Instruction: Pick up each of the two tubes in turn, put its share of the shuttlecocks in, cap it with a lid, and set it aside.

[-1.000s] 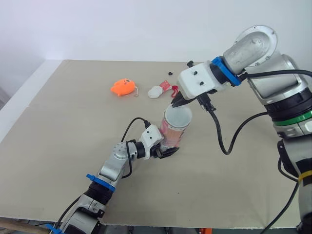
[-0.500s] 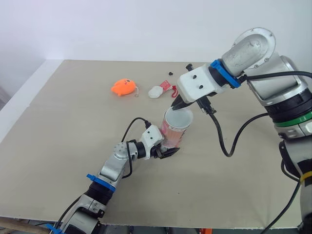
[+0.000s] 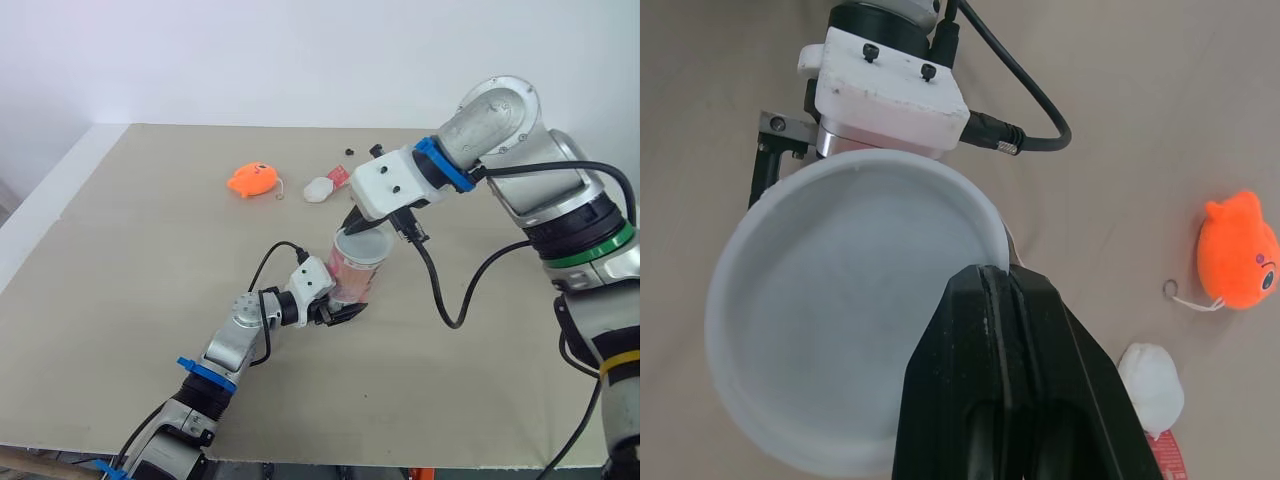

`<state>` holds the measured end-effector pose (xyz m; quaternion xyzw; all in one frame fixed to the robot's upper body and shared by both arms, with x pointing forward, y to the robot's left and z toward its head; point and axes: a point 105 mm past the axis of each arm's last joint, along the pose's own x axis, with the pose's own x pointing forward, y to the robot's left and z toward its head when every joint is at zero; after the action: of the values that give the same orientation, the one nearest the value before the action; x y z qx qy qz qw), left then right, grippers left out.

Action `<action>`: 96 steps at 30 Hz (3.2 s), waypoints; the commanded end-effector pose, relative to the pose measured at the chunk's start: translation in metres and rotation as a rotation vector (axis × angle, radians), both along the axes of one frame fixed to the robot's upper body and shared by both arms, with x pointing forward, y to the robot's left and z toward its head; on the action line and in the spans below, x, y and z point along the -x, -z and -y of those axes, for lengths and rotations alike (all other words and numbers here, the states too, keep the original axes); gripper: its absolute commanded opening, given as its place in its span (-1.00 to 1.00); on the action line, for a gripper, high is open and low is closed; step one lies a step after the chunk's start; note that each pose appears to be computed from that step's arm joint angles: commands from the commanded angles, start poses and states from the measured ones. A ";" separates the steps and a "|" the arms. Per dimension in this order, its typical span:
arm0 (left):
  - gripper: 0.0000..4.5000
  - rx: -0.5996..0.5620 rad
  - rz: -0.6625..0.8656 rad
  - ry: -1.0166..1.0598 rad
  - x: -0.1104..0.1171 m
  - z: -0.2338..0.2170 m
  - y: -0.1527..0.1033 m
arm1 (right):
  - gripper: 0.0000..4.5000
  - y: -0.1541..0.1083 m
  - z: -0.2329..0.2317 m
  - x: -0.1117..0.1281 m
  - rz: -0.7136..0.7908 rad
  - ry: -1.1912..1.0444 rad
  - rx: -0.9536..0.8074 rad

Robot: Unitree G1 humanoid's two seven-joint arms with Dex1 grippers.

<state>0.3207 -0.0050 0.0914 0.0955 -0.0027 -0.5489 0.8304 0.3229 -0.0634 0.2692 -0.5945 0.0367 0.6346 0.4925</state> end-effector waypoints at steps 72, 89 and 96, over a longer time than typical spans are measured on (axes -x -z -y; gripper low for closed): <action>0.54 -0.077 -0.068 0.029 0.009 0.001 0.025 | -0.96 -0.011 0.025 0.015 -0.119 0.081 -0.016; 0.54 -0.071 -0.068 0.027 0.009 0.002 0.025 | -0.96 0.041 0.024 0.022 -0.224 0.052 0.134; 0.54 -0.068 -0.067 0.022 0.009 0.003 0.025 | -0.96 0.057 0.021 0.022 -0.259 0.049 0.165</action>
<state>0.3174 -0.0073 0.0860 0.0976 0.0059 -0.5545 0.8264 0.3092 -0.0844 0.2498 -0.5606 0.1096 0.6531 0.4971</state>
